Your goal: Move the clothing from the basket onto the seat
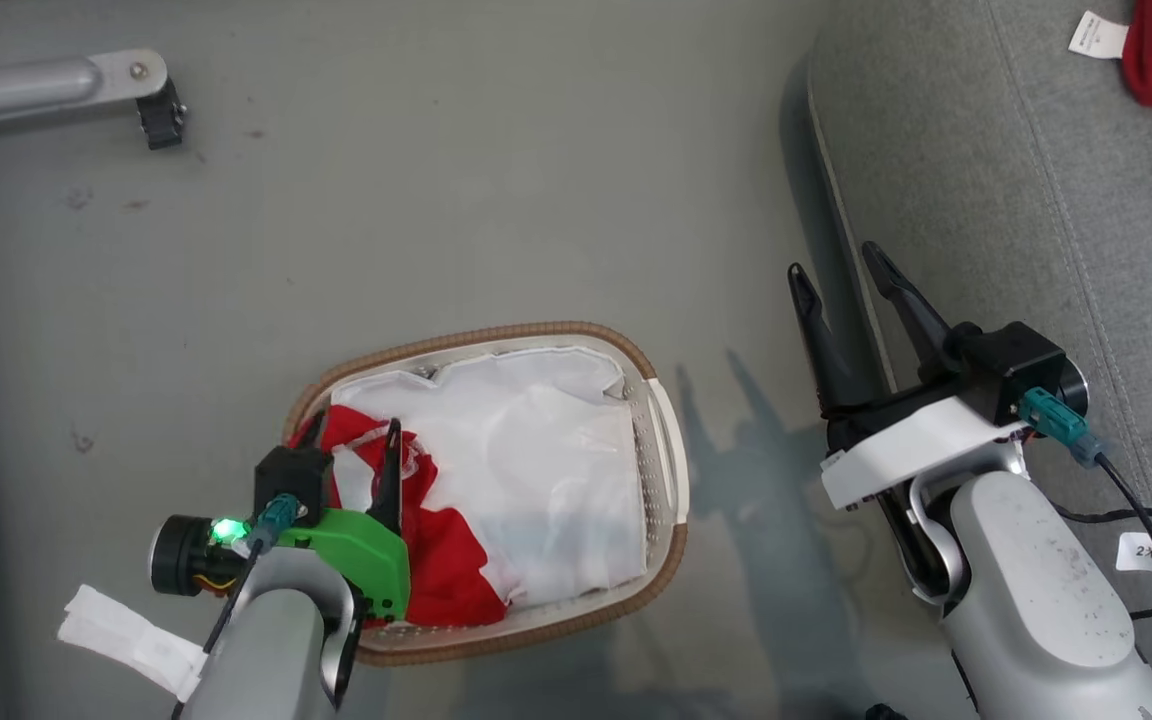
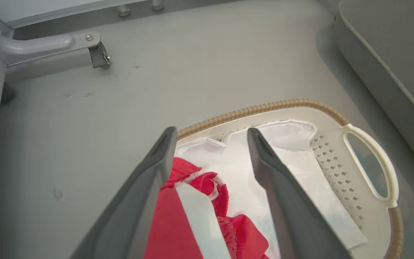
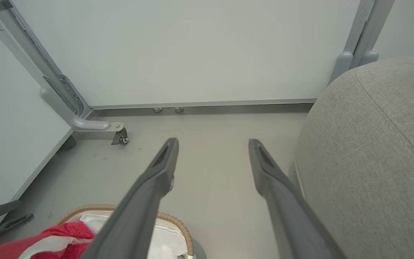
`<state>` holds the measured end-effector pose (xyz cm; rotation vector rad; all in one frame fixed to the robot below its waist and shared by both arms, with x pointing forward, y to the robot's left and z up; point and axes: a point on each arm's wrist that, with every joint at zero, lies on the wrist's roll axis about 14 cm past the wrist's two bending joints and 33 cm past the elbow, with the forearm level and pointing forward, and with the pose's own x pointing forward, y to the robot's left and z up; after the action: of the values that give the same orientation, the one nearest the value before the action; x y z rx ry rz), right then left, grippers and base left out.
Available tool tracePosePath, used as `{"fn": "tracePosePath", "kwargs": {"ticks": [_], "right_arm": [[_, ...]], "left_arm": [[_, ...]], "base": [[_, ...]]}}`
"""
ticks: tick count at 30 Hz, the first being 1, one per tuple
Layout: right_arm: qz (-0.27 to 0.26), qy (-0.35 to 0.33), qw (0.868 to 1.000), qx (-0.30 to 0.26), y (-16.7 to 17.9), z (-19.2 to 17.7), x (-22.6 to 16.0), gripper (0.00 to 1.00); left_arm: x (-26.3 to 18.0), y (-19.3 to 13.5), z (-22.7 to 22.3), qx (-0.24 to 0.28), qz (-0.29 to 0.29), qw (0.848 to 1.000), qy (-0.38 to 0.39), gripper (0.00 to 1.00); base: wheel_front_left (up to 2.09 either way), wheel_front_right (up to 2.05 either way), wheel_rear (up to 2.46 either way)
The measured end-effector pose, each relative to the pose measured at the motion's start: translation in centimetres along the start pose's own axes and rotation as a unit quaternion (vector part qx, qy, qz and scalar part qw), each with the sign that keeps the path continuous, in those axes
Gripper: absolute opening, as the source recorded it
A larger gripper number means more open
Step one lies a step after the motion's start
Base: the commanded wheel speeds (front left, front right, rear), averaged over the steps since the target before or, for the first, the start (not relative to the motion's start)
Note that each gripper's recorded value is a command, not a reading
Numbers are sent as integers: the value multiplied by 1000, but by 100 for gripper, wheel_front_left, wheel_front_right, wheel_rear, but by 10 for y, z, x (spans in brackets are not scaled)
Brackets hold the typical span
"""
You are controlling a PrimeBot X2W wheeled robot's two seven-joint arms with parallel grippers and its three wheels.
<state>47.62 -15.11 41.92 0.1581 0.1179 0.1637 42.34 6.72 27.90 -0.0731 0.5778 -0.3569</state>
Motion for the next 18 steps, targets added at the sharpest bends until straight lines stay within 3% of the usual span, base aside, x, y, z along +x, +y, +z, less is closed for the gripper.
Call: {"fn": "tracePosePath", "kwargs": {"ticks": [5,18], "right_arm": [[-7,30,1000,2,-7,-25,2,100],[-23,66,998,8,-19,-57,2,100]], "left_arm": [[4,6,-67,2,1,994,111,100],[27,21,-118,86,-6,969,233,100]], "base": [[0,0,0],[0,0,0]]}}
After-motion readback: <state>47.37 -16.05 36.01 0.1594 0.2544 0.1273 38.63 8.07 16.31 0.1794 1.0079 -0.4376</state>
